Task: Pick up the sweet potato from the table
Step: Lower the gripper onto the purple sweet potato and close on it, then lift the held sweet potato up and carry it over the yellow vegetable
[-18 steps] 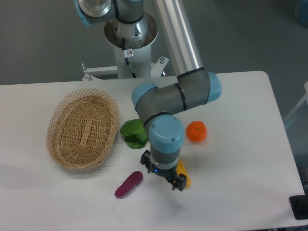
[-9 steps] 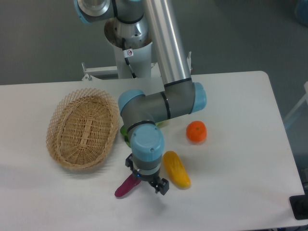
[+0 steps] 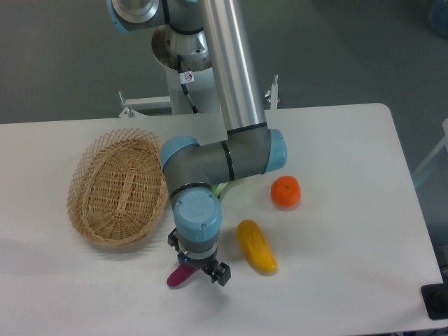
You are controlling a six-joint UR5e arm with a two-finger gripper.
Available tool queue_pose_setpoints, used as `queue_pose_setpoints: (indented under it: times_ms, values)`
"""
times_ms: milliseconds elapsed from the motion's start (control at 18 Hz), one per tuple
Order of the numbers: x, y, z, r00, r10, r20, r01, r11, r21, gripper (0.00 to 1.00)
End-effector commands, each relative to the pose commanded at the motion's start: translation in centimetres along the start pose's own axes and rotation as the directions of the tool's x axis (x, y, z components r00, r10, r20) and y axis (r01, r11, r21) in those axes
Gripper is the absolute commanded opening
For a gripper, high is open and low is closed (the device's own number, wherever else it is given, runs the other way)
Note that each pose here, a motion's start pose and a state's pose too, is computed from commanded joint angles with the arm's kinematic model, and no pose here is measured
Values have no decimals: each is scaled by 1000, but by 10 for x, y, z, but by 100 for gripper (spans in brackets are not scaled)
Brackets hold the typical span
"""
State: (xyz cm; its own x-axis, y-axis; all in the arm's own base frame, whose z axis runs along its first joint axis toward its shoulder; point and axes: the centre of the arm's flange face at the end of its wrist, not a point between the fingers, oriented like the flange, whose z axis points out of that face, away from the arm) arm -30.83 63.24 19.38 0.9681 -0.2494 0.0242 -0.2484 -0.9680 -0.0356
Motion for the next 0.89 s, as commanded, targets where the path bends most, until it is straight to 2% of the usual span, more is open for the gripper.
queue_pose_setpoints:
  times_ms: [222, 278, 500, 611, 889]
  values:
    - [8, -6, 5, 1000, -5, -20, 5, 1000, 12, 100]
    - [8, -6, 6, 1000, -7, -20, 7, 1000, 9, 92]
    - [8, -6, 7, 999, -39, -22, 39, 999, 8, 40]
    - [8, -7, 6, 999, -40, -21, 40, 999, 9, 26]
    - [8, -7, -2, 999, -37, -11, 37, 999, 17, 25]
